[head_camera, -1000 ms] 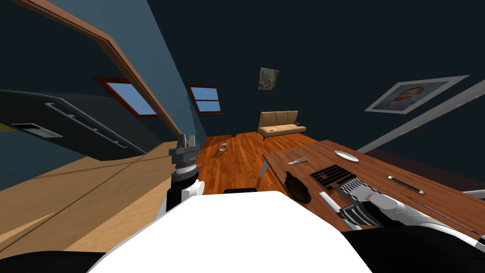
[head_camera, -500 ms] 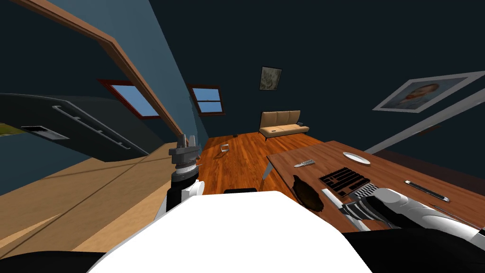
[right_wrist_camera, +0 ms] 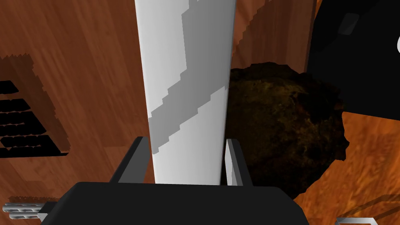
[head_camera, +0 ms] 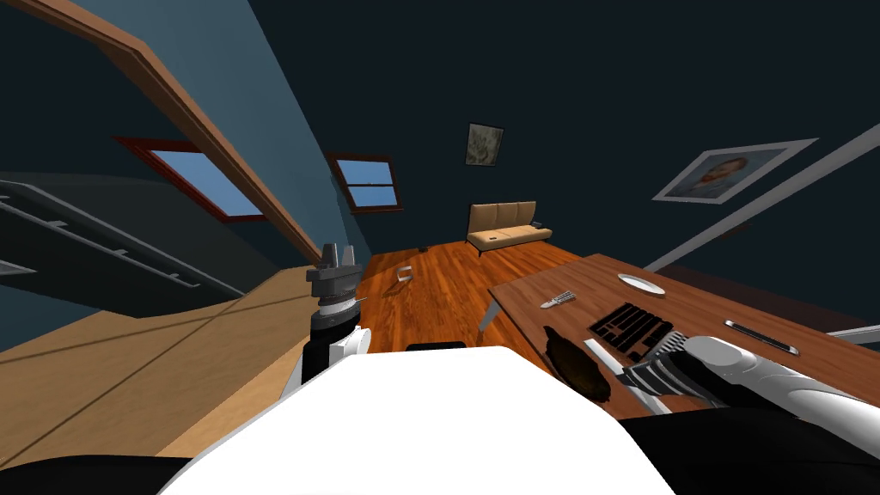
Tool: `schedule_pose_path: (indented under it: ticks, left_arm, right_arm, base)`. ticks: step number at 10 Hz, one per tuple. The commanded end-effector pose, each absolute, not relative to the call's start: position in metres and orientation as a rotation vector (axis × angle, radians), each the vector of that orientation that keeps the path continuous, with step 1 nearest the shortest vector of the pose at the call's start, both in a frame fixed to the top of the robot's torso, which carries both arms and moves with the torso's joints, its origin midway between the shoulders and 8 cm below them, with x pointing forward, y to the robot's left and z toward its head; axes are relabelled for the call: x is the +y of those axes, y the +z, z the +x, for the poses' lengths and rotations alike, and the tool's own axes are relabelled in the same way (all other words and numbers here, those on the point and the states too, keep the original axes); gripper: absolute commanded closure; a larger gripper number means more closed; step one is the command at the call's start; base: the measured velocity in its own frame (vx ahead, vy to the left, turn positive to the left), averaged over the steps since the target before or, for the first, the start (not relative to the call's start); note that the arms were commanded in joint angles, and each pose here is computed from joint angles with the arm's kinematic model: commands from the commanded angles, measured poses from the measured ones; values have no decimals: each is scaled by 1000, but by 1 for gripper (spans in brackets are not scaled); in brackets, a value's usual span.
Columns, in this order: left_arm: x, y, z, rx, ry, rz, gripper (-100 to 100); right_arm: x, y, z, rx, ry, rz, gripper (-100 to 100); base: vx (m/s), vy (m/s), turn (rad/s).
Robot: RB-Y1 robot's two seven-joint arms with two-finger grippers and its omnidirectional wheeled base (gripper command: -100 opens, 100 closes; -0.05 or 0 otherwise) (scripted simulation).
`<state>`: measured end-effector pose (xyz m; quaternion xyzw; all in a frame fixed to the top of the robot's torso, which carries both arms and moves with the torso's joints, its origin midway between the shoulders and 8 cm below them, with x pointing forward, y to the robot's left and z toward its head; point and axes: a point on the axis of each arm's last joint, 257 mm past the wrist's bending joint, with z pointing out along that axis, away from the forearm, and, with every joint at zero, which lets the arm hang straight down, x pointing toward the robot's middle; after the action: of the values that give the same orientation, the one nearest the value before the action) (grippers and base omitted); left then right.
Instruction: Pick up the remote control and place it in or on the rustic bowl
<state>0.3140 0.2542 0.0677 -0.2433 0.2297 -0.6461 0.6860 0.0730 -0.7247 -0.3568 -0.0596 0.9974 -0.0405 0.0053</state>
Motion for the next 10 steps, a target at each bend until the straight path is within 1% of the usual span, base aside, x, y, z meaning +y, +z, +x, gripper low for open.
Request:
schedule_pose_path:
  ticks: [1,2,5,6,7,10]
  left_arm:
    - [254,68,314,515,-1447,-545,0]
    - [254,68,314,514,-1447,-545,0]
    - [254,68,314,515,-1447,-545,0]
    - [254,68,314,515,-1447,-545,0]
    - [254,68,314,514,-1447,-545,0]
    - [254,68,314,515,-1447,-545,0]
  right_arm:
    - [-718,-356,74,3122,-90,-199,100]
    - [-712,-356,75,3123,-61,-214,100]
    - [-701,-355,76,3123,-11,-247,100]
    - [-704,-354,75,3122,-22,-239,100]
    - [-702,-354,75,3123,-16,-241,-100]
    - [-702,-354,75,3123,-15,-240,-100]
  base:
    - [212,119,-130]
    - [224,80,-134]
    - [165,91,-107]
    - [71,42,-30]
    - [13,10,7]
    - [2,1,0]
